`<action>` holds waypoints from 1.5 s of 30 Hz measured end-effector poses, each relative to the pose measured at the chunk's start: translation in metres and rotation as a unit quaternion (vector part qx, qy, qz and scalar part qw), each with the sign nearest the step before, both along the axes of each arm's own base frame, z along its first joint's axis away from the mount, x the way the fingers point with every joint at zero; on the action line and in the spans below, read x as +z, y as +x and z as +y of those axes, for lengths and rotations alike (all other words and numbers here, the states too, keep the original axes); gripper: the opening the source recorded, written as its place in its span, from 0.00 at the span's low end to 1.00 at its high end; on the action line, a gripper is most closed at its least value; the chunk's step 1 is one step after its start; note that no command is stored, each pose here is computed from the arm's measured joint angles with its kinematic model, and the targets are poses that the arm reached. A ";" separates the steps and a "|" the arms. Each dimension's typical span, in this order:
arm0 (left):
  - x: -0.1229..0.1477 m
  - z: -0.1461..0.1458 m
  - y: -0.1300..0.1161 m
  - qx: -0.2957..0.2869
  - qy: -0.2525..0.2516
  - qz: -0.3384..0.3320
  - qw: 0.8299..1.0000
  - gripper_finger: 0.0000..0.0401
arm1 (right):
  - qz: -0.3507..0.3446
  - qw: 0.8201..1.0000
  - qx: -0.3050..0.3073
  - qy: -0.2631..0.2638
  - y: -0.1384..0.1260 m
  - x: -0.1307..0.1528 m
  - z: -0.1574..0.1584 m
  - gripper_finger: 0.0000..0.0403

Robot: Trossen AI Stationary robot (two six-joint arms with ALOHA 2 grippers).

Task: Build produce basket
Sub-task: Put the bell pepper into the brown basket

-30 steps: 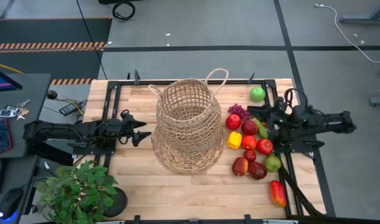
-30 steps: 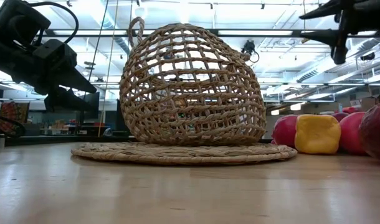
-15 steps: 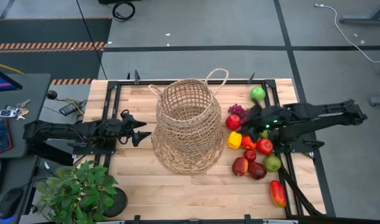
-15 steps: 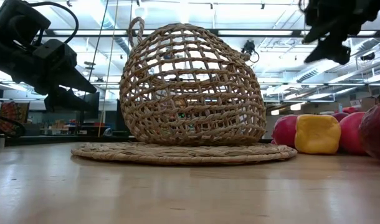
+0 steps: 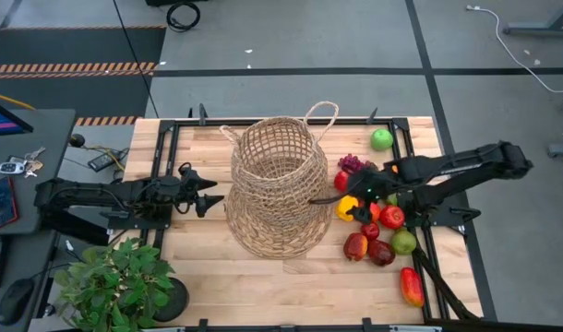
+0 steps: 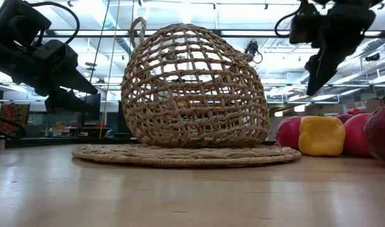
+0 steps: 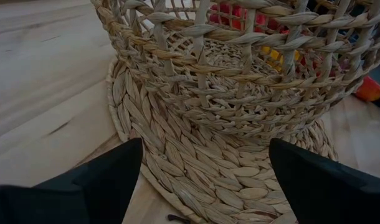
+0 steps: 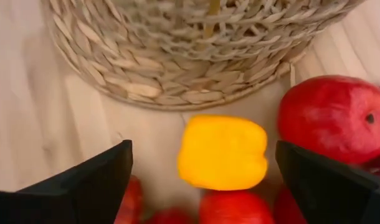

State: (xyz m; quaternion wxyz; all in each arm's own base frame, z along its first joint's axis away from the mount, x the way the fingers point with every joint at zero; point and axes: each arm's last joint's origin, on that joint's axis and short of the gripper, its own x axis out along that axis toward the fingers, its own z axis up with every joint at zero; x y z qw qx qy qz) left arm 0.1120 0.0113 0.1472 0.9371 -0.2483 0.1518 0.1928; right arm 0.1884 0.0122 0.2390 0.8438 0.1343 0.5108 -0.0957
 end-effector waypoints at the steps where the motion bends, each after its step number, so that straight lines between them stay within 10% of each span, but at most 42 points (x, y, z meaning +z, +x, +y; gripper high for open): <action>1: 0.000 0.000 0.000 0.000 0.000 0.000 1.000 0.89 | 0.007 1.000 0.007 -0.004 0.002 -0.002 0.000 0.98; 45: 0.000 0.000 0.000 0.000 0.000 0.000 1.000 0.89 | 0.126 0.992 -0.019 -0.021 0.033 -0.066 -0.006 0.99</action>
